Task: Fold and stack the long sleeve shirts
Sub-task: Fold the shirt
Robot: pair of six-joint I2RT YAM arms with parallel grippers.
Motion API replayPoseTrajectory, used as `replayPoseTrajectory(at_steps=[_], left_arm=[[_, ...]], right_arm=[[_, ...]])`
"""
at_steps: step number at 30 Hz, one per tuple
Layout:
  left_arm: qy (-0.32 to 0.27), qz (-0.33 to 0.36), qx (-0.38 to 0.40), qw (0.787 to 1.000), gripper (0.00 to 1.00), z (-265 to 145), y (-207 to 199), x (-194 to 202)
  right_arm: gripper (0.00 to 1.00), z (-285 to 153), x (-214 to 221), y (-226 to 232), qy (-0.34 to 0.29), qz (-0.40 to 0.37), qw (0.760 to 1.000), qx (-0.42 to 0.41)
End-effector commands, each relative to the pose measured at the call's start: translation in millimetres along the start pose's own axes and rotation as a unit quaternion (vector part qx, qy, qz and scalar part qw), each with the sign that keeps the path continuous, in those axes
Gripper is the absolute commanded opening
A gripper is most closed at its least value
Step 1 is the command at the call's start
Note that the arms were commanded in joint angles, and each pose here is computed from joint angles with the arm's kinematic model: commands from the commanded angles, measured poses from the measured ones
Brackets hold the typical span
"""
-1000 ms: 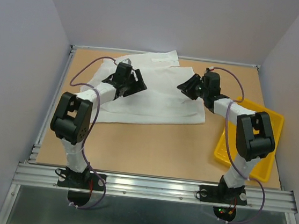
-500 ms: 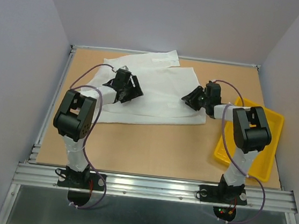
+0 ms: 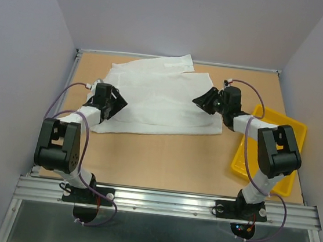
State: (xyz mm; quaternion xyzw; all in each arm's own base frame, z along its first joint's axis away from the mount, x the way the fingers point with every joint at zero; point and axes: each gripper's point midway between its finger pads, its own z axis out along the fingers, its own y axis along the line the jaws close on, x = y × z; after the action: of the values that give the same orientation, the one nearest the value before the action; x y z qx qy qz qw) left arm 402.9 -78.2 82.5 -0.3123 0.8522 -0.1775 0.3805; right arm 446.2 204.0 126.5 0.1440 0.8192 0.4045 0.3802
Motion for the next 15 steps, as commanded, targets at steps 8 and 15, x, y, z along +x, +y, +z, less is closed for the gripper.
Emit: replayPoseTrajectory(at_steps=[8, 15], left_arm=[[-0.026, -0.084, -0.079, 0.993, 0.77, -29.4, 69.1, -3.5], [-0.06, -0.07, -0.082, 0.992, 0.78, -69.3, 60.6, -28.2]], right_arm=[[0.44, -31.1, 14.8, -12.2, 0.005, -0.051, 0.998, 0.04], [0.44, -47.5, 1.2, -11.9, 0.01, -0.098, 0.991, 0.089]])
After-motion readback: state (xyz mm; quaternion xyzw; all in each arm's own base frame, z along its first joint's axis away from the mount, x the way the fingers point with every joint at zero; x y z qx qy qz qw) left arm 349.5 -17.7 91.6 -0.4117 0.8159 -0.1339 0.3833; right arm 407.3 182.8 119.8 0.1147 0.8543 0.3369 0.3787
